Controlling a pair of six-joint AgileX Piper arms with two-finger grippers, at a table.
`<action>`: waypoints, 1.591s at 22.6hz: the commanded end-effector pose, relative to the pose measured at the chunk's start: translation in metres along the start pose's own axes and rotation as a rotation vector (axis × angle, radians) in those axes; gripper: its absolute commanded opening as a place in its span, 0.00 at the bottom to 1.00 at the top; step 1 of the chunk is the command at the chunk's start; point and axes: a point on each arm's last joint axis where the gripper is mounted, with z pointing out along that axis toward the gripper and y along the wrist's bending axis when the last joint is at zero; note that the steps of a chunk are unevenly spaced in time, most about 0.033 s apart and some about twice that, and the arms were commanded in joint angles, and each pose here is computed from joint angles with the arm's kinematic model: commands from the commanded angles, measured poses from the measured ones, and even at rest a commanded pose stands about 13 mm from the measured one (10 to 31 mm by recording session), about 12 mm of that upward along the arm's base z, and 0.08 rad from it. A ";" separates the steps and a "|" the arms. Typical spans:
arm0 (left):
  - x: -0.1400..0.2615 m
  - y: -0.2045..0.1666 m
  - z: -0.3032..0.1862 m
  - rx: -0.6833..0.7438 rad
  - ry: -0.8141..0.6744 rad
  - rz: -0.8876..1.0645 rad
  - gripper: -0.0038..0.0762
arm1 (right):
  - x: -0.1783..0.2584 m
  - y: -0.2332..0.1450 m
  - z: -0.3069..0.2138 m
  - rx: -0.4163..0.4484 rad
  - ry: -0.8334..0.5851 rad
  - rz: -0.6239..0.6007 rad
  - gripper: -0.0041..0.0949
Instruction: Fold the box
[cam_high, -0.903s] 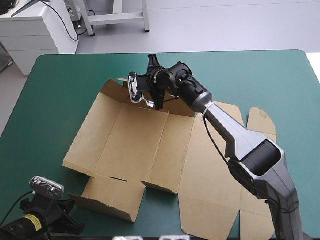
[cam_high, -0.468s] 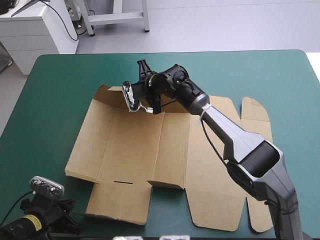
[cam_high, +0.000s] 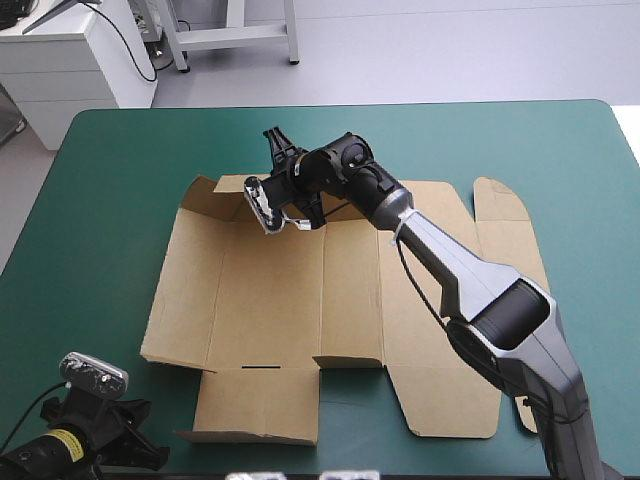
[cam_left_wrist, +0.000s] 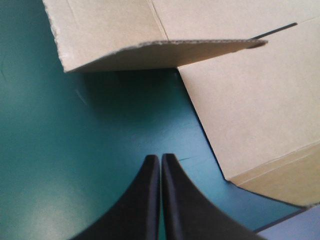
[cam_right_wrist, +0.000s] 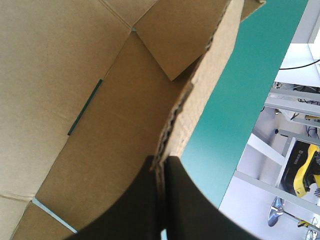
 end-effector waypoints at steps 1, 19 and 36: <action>-0.009 -0.001 -0.005 0.007 -0.063 0.001 0.04 | -0.004 -0.011 -0.026 0.025 -0.014 -0.012 0.02; -0.009 -0.001 -0.005 0.007 -0.063 0.001 0.04 | -0.003 -0.027 -0.033 0.185 -0.024 0.282 0.72; -0.009 -0.001 -0.005 0.007 -0.063 0.001 0.04 | 0.061 -0.030 -0.187 0.340 0.336 1.168 0.04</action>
